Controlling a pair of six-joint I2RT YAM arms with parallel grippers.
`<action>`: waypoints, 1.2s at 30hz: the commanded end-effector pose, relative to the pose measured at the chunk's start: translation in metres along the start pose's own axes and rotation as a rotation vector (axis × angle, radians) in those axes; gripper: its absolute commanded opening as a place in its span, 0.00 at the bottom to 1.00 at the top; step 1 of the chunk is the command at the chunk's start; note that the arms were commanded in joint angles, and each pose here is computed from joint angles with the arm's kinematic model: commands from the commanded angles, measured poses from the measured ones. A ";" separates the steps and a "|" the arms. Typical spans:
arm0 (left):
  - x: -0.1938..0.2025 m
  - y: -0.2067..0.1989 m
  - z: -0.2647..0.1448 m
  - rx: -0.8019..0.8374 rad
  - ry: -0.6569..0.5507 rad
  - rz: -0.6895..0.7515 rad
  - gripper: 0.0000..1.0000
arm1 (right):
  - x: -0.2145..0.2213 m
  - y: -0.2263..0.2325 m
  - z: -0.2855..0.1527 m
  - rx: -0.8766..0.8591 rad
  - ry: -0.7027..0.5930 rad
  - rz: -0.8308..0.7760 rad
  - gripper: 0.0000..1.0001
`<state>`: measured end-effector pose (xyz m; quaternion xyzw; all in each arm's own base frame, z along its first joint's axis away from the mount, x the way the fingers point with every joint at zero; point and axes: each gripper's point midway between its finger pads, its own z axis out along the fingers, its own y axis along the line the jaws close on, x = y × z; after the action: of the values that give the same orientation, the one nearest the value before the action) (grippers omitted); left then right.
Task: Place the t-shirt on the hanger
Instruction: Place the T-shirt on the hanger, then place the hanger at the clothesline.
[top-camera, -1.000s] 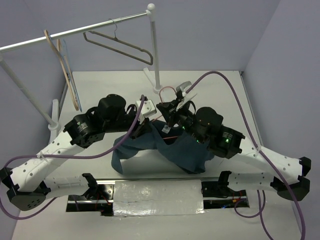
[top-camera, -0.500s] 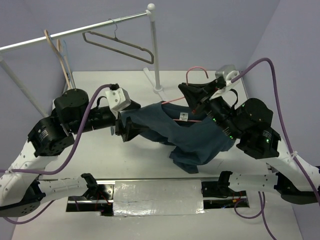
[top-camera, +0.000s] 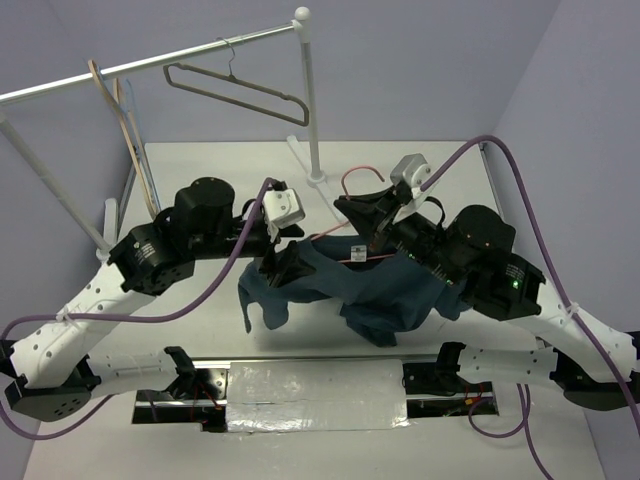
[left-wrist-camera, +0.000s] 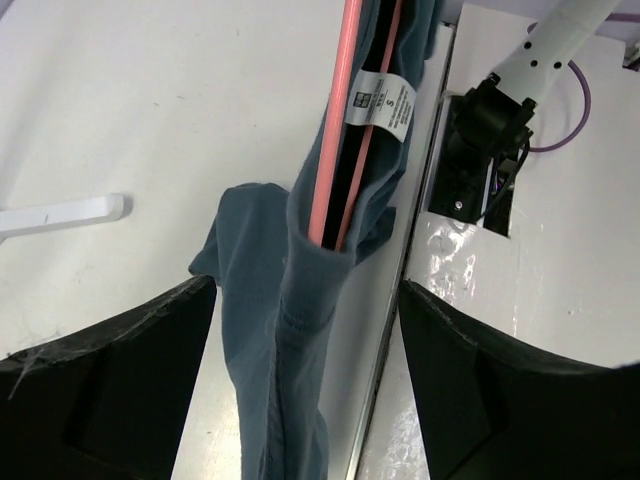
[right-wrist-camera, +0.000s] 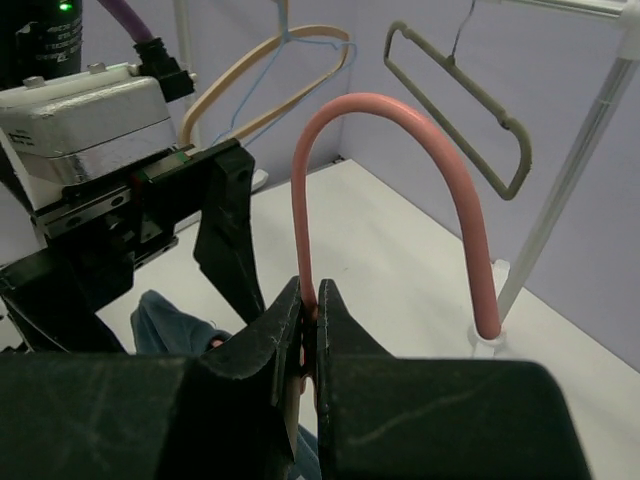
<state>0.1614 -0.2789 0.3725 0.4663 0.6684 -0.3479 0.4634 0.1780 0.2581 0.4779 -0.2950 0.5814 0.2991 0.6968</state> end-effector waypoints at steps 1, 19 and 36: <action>-0.011 -0.011 0.003 0.062 -0.055 0.036 0.86 | -0.021 0.006 -0.003 -0.041 -0.096 0.025 0.00; 0.005 -0.021 0.006 0.105 -0.024 0.041 0.99 | 0.019 0.026 -0.010 -0.160 -0.023 -0.042 0.00; -0.083 -0.023 -0.028 0.048 -0.232 -0.058 0.86 | 0.079 0.068 -0.031 -0.415 0.174 -0.053 0.00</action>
<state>0.1363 -0.2774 0.4624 0.4376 0.5963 -0.4173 0.5280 0.1074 0.2805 0.3947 -0.4802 0.5429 0.3826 0.5730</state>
